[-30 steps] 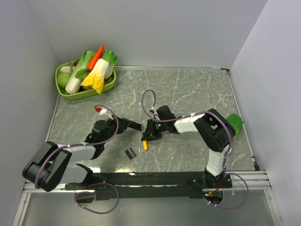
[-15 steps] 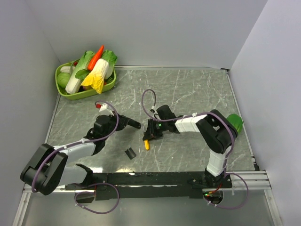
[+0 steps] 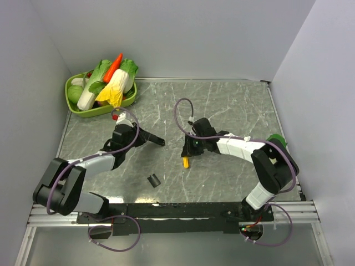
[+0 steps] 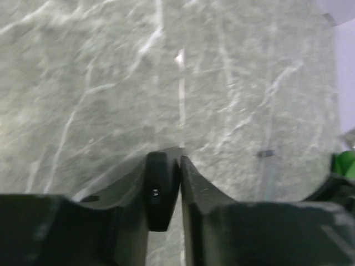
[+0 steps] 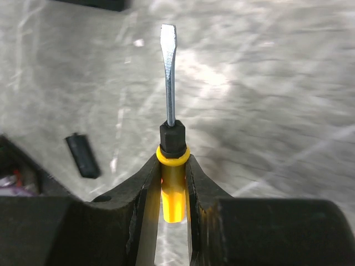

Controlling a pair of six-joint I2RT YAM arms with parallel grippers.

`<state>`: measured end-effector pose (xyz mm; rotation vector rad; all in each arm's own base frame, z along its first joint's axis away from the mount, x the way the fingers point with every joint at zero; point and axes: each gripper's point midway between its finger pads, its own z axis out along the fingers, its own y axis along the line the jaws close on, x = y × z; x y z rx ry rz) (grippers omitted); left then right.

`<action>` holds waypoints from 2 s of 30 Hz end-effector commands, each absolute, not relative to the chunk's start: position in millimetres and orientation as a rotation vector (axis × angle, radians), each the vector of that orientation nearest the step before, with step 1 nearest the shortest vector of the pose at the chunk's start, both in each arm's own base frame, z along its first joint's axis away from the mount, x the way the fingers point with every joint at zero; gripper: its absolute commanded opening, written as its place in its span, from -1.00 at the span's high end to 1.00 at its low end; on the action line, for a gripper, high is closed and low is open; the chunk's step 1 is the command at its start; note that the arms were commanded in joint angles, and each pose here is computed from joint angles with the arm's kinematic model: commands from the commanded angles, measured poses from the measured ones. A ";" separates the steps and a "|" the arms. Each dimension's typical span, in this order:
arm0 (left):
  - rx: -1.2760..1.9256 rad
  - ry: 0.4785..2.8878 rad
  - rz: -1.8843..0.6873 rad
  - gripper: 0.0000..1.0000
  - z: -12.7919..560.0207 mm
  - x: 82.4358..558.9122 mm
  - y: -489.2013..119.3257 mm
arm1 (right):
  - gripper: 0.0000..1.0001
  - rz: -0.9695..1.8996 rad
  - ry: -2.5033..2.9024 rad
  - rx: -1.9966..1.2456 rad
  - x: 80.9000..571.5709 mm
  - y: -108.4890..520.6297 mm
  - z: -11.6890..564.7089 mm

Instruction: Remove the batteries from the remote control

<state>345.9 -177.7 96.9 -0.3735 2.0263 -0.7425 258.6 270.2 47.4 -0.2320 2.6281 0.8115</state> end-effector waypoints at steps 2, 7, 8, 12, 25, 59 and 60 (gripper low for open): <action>-0.411 2.180 -0.668 0.29 55.8 326.9 -167.3 | 1.00 0.678 2.561 -0.241 274.6 249.3 64.8; -0.517 2.214 -0.585 0.13 39.6 321.4 -152.8 | 1.00 0.616 2.573 -0.265 278.2 242.2 61.9; -0.526 2.220 -0.576 0.11 37.0 319.8 -151.1 | 1.00 0.596 2.586 -0.273 278.5 240.4 56.8; -0.579 2.216 -0.554 0.00 34.4 316.8 -145.2 | 1.00 0.573 2.619 -0.281 276.5 238.8 44.8; -0.695 2.185 -0.443 -0.37 47.2 317.3 -125.1 | 0.78 0.417 2.658 -0.241 281.0 220.8 32.5; 0.119 1.728 -0.853 -0.99 298.4 281.1 -182.8 | -0.99 0.520 2.327 -0.286 263.7 202.6 162.4; 0.142 1.705 -0.876 -0.99 302.7 275.3 -184.9 | -1.00 0.535 2.269 -0.283 258.7 197.6 179.1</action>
